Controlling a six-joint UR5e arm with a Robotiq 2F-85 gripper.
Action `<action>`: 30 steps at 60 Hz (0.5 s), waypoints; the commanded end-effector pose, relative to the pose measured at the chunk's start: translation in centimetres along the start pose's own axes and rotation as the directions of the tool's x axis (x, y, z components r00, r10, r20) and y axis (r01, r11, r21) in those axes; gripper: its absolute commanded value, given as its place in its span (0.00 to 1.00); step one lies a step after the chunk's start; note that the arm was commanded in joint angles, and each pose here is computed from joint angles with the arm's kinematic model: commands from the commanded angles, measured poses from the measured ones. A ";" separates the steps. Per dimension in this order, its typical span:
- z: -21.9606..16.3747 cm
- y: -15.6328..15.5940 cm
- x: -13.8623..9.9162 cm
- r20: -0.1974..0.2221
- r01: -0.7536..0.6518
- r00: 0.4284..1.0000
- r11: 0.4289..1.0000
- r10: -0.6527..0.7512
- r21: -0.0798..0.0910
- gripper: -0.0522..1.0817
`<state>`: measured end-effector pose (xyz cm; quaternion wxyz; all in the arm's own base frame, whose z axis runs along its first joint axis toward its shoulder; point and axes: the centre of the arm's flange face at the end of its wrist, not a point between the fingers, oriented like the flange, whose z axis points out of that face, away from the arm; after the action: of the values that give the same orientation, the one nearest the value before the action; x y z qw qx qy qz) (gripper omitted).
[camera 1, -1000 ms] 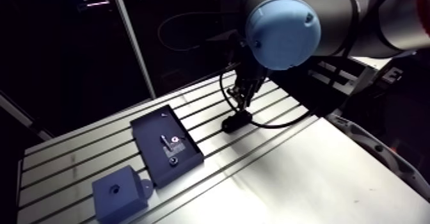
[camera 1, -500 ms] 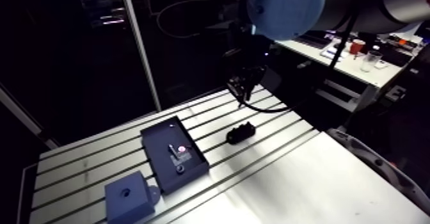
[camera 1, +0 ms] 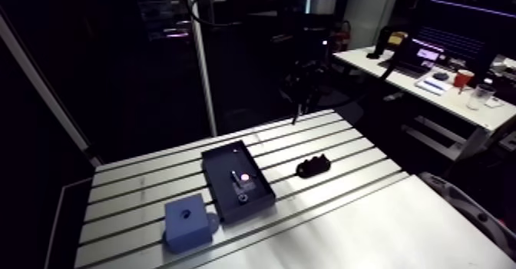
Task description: Pick up the M10 bolt and insert it into the hex recess until seated.
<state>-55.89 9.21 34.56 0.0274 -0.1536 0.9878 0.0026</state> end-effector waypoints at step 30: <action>-1.5 -14.9 7.8 0.153 0.147 0.977 0.989 -0.147 0.011 0.82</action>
<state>-57.89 -0.87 35.96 0.0718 -0.1964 0.9779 0.0080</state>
